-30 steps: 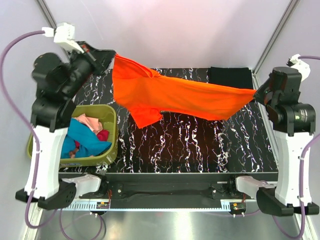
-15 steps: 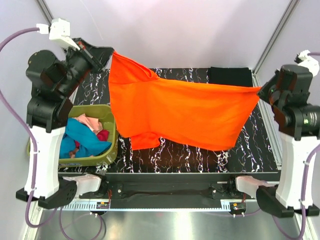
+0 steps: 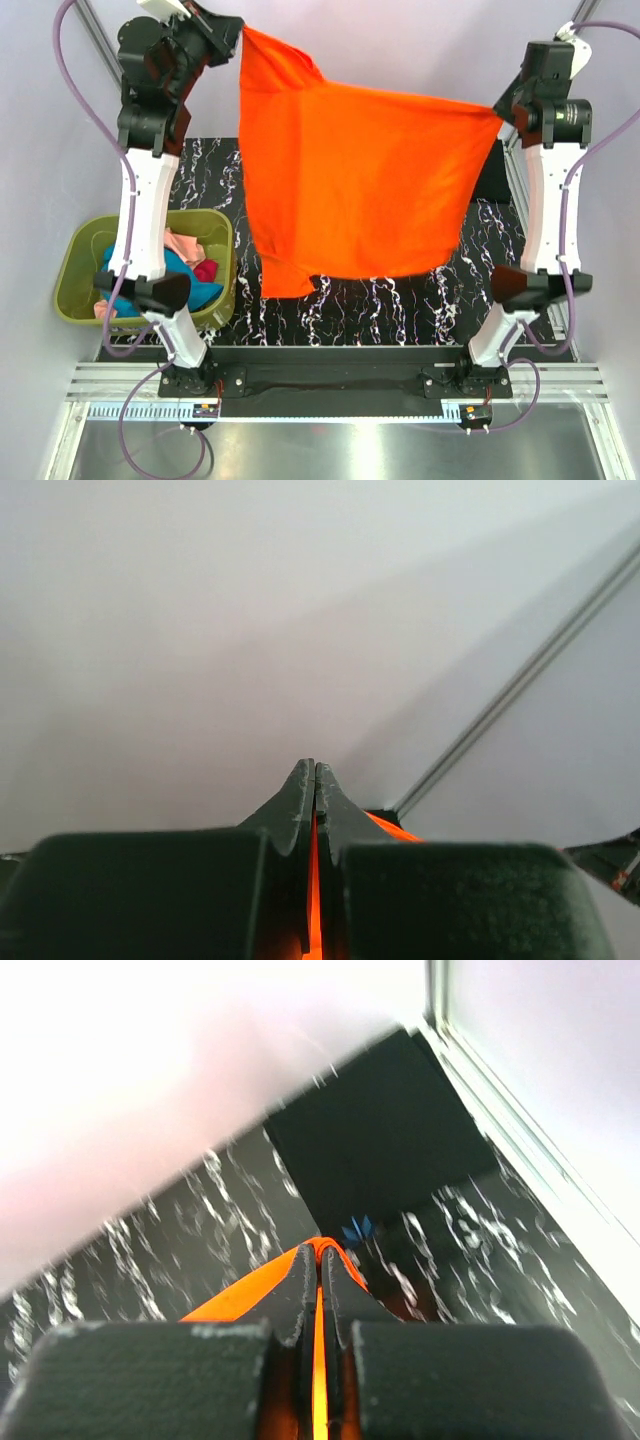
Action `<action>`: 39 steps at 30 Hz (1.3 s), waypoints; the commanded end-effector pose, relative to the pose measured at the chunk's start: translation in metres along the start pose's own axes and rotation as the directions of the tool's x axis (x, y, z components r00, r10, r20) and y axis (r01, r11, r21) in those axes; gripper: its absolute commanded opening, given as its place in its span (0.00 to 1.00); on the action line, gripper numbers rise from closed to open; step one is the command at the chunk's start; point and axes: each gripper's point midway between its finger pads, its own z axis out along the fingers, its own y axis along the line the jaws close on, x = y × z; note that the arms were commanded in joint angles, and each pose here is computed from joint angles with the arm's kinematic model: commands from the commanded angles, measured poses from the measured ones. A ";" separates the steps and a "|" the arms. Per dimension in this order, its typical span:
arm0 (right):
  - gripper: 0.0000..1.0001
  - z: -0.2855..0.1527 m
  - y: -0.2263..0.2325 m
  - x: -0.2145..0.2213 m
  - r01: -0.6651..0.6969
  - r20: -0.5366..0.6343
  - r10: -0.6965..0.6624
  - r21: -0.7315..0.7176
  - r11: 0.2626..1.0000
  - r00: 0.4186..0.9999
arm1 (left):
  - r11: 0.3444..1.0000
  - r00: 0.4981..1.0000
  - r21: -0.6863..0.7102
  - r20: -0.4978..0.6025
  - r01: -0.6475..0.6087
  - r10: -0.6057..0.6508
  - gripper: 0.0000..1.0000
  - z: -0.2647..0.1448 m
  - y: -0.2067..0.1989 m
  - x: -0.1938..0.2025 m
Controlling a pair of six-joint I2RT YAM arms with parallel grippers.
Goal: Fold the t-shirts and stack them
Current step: Flatten the tshirt out
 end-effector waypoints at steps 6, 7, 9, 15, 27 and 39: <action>0.00 -0.003 0.006 -0.081 -0.134 0.175 0.159 -0.143 0.981 0.972 | 0.982 0.944 0.163 0.301 0.092 -0.138 0.00 0.009 -0.003 -0.097; 0.00 -0.008 0.002 -0.086 -0.137 0.188 0.163 -0.143 0.980 0.968 | 0.982 0.942 0.166 0.303 0.093 -0.140 0.00 0.008 -0.002 -0.100; 0.00 -0.005 -0.005 -0.083 -0.147 0.170 0.170 -0.137 0.980 0.971 | 0.979 0.942 0.186 0.308 0.081 -0.136 0.00 0.002 -0.010 -0.105; 0.00 0.001 -0.029 -0.038 -0.141 0.035 0.144 -0.067 0.988 0.989 | 0.981 0.968 0.179 0.222 0.076 -0.116 0.00 -0.018 -0.018 -0.087; 0.00 -0.045 -0.114 0.143 -0.010 -0.250 0.037 0.110 0.994 0.967 | 0.993 0.977 -0.094 -0.194 0.065 -0.083 0.00 -0.175 0.030 0.121; 0.00 -0.088 -0.121 0.161 0.027 -0.245 -0.008 0.074 0.997 0.969 | 0.977 0.974 -0.206 -0.207 0.048 -0.092 0.00 -0.265 0.033 0.129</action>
